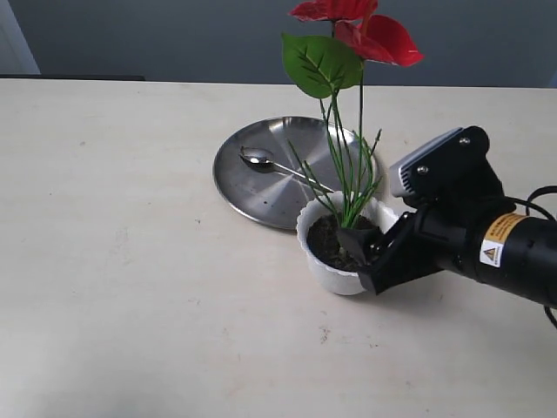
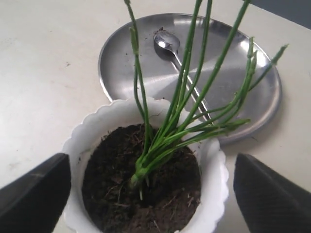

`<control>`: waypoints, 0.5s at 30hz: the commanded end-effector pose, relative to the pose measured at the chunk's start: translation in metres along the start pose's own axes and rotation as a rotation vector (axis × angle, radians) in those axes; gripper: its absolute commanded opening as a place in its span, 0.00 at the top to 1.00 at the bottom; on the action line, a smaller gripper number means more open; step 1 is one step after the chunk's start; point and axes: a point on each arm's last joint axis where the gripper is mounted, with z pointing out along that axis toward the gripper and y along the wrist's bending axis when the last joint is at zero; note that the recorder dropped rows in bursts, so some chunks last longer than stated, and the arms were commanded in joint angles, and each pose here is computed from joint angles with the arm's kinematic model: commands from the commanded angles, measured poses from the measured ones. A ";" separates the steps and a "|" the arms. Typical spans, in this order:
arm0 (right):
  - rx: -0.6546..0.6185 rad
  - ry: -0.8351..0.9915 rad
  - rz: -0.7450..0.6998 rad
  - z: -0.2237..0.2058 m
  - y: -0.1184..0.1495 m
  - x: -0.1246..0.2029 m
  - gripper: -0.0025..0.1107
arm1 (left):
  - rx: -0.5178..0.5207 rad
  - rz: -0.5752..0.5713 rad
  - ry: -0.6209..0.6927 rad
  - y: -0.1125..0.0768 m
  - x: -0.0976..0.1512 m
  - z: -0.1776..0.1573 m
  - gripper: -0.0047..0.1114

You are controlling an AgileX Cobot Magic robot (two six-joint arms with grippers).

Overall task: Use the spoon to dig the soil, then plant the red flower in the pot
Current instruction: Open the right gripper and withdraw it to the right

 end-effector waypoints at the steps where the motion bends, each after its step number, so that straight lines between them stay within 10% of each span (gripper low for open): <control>1: 0.006 0.012 0.001 -0.023 -0.001 -0.004 0.22 | 0.000 -0.006 -0.014 0.000 -0.001 0.000 0.96; 15: -0.039 -0.168 0.198 -0.130 0.004 -0.011 0.22 | 0.000 -0.006 -0.014 0.000 -0.001 0.000 0.96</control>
